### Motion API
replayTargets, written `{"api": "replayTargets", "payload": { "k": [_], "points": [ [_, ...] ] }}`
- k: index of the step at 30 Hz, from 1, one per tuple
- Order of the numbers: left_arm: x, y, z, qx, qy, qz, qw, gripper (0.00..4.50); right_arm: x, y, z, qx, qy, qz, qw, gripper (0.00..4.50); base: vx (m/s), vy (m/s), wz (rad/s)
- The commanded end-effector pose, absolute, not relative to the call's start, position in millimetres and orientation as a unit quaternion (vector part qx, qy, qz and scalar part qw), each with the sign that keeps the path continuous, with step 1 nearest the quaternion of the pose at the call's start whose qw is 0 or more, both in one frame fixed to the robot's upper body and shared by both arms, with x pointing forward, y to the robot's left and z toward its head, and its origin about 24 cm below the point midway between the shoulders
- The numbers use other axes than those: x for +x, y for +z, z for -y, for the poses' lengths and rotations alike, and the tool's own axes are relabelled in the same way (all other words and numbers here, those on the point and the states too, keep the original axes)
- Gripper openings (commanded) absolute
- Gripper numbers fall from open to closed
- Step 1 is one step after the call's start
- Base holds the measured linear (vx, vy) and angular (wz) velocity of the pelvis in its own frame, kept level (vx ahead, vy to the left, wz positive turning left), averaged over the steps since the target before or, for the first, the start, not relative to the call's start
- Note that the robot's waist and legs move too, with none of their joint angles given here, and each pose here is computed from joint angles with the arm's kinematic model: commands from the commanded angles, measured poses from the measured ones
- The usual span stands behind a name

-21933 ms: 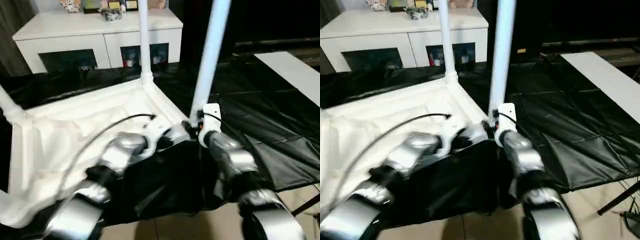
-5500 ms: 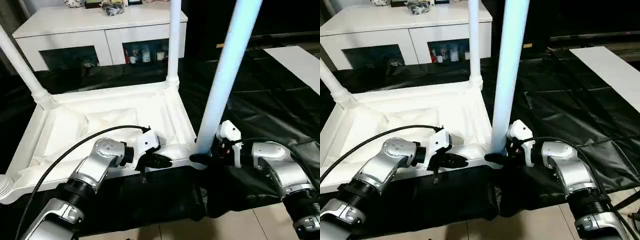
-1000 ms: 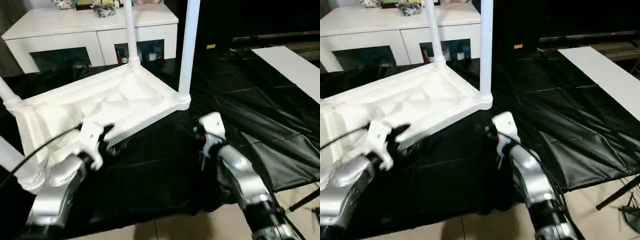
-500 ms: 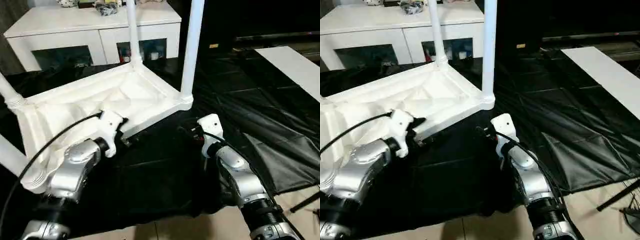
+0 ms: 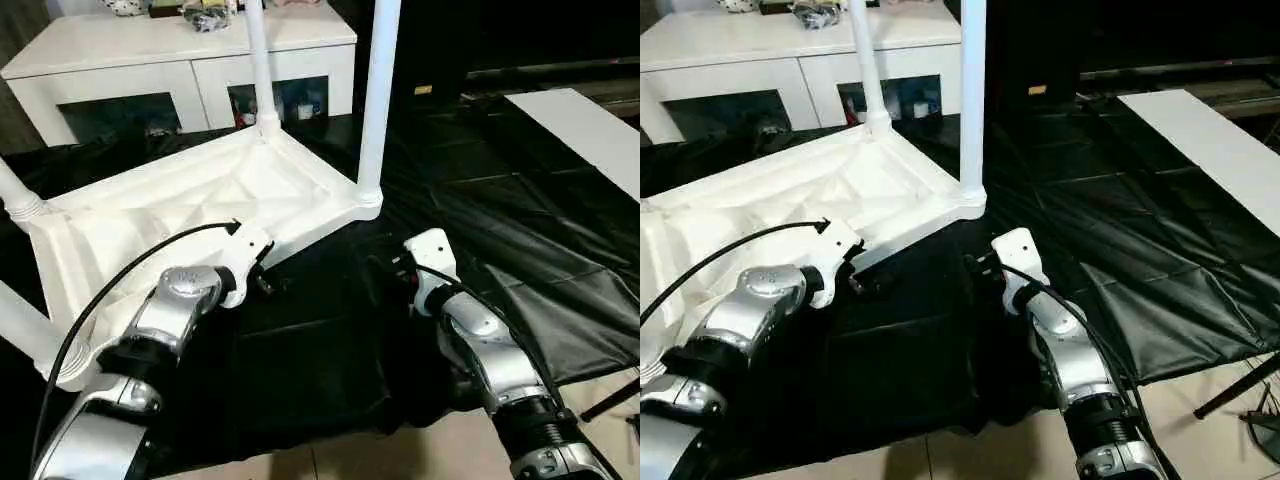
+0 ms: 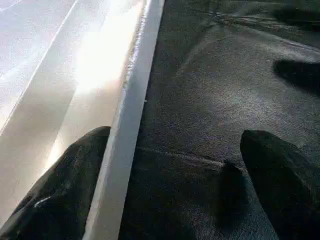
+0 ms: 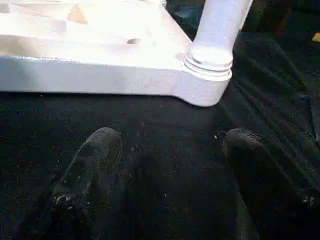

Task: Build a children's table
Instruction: Rotate table base

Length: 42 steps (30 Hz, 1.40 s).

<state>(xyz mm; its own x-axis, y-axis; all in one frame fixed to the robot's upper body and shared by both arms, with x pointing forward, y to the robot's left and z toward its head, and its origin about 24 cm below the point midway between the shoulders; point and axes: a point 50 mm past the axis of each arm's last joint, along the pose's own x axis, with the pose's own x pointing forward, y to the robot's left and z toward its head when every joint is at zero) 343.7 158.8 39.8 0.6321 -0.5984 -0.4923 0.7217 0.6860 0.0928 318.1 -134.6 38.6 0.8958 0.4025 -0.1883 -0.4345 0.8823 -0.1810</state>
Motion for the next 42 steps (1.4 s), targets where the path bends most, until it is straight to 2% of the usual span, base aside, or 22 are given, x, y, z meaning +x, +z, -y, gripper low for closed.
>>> {"api": "replayTargets", "payload": {
  "k": [1, 7, 10, 15, 18, 23, 26, 32, 33, 35, 37, 42],
  "points": [
    [340, 39, -149, 0.144, -0.416, -0.215, 0.871, 4.46, 316.6, 44, 135.0, -0.111, 0.221, -0.056, 0.967, 3.59, 0.0, 0.0, 0.0],
    [326, 50, -129, 0.114, -0.516, -0.175, 0.831, 4.46, 312.4, 48, 131.2, -0.096, 0.25, -0.039, 0.963, 3.59, 0.0, 0.0, 0.0],
    [325, 53, -124, 0.109, -0.529, -0.164, 0.825, 4.46, 310.2, 49, 130.5, -0.092, 0.256, -0.034, 0.962, 3.59, 0.0, 0.0, 0.0],
    [326, 54, -124, 0.116, -0.524, -0.157, 0.829, 4.46, 309.0, 48, 130.6, -0.091, 0.258, -0.031, 0.961, 3.59, 0.0, 0.0, 0.0],
    [331, 58, -132, 0.133, -0.483, -0.14, 0.854, 4.46, 308.2, 46, 135.7, -0.104, 0.252, -0.045, 0.961, 3.59, 0.0, 0.0, 0.0],
    [330, 70, -134, 0.108, -0.468, -0.109, 0.87, 4.46, 311.5, 44, 142.2, -0.105, 0.234, -0.064, 0.964, 3.59, 0.0, 0.0, 0.0],
    [319, 82, -134, 0.059, -0.464, -0.08, 0.88, 4.46, 318.0, 48, 144.3, -0.103, 0.244, -0.069, 0.962, 3.59, 0.0, 0.0, 0.0],
    [307, 77, -140, 0.055, -0.454, -0.089, 0.885, 4.46, 325.4, 60, 144.8, -0.106, 0.304, -0.059, 0.945, 3.59, 0.0, 0.0, 0.0],
    [303, 74, -142, 0.055, -0.451, -0.096, 0.886, 4.46, 330.7, 65, 146.4, -0.113, 0.324, -0.055, 0.938, 3.59, 0.0, 0.0, 0.0],
    [290, 69, -142, 0.048, -0.455, -0.111, 0.882, 4.46, 352.1, 80, 153.2, -0.124, 0.319, -0.053, 0.938, 3.59, 0.0, 0.0, 0.0],
    [283, 68, -140, 0.041, -0.46, -0.119, 0.879, 4.46, 362.4, 87, 155.2, -0.126, 0.312, -0.055, 0.94, 3.59, 0.0, 0.0, 0.0],
    [271, 67, -137, 0.036, -0.47, -0.133, 0.872, 4.46, 373.9, 94, 154.4, -0.142, 0.324, -0.07, 0.933, 3.59, 0.0, 0.0, 0.0]
  ]
}}
